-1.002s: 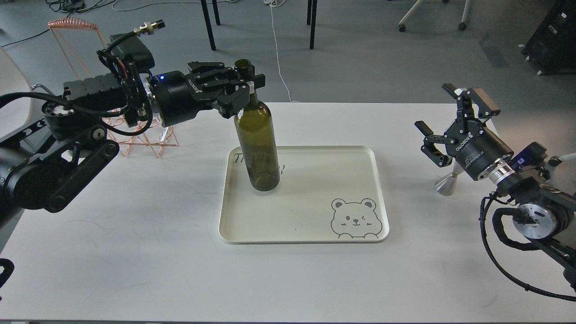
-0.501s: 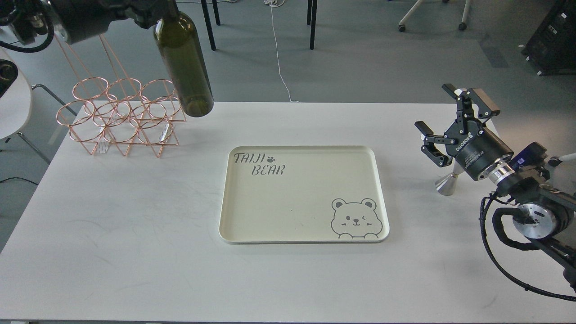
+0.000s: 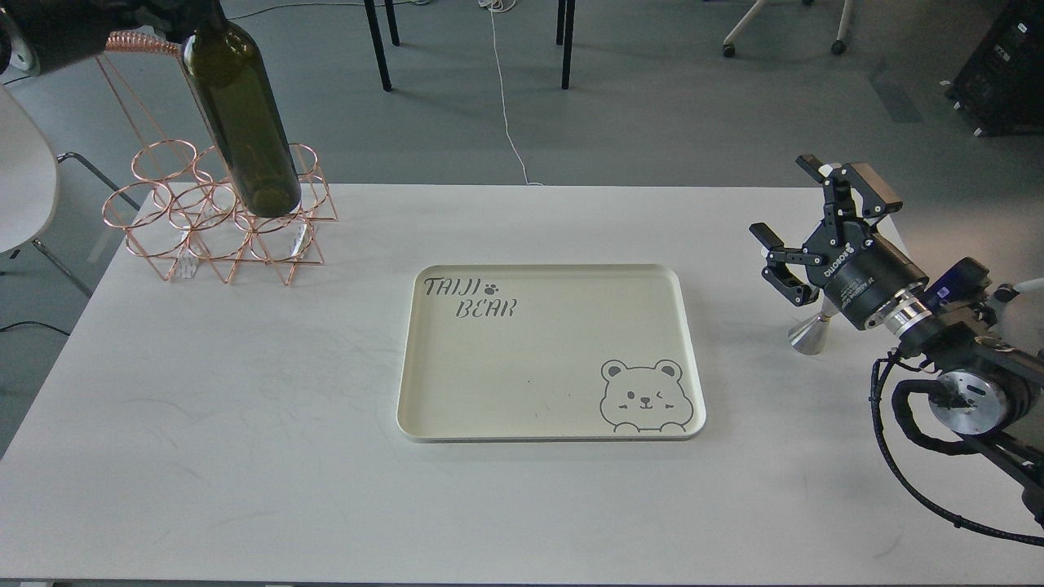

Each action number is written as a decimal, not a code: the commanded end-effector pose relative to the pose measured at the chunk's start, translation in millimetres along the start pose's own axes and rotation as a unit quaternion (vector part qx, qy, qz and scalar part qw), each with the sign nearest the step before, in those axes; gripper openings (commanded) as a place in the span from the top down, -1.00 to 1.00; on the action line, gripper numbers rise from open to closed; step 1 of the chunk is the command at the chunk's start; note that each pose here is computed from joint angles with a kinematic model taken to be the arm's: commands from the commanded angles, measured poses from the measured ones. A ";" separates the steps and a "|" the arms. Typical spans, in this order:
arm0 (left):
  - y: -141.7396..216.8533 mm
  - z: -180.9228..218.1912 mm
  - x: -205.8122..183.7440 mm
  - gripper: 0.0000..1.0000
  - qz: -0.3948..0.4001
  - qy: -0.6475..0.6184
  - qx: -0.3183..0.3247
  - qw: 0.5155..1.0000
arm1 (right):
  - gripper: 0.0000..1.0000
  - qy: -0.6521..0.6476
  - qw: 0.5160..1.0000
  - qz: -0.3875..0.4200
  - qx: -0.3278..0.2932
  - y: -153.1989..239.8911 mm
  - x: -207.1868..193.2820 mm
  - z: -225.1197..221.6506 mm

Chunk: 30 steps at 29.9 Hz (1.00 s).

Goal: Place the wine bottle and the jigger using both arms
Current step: 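Carry the bottle with the left gripper over the copper wire rack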

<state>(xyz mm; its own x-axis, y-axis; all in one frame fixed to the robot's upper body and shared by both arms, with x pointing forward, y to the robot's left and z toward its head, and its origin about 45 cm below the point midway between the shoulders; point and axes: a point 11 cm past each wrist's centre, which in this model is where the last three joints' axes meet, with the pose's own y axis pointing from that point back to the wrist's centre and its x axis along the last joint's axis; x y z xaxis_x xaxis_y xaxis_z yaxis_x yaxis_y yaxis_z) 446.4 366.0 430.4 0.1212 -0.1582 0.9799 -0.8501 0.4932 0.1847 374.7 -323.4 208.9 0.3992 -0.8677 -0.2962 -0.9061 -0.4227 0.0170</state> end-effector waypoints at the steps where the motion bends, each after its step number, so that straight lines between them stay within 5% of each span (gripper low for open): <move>1: -1.8 -1.9 -3.8 0.82 -0.005 -0.001 0.003 1.000 | -0.98 0.000 1.000 0.000 0.000 0.1 0.0 0.1; 30: -2.4 -18.7 -13.0 0.81 0.002 0.024 0.026 0.999 | -0.98 0.000 1.000 -0.001 0.000 0.0 -0.5 0.1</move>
<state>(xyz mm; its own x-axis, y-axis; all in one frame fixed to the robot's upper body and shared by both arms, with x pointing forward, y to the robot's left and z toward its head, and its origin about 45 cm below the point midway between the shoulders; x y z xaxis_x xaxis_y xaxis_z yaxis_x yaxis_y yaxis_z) 456.2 383.4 417.9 0.1429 -0.1246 0.9819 -0.8760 0.4459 0.1840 374.7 -322.9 209.4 0.4006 -0.8669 -0.2968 -0.9056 -0.4238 0.0156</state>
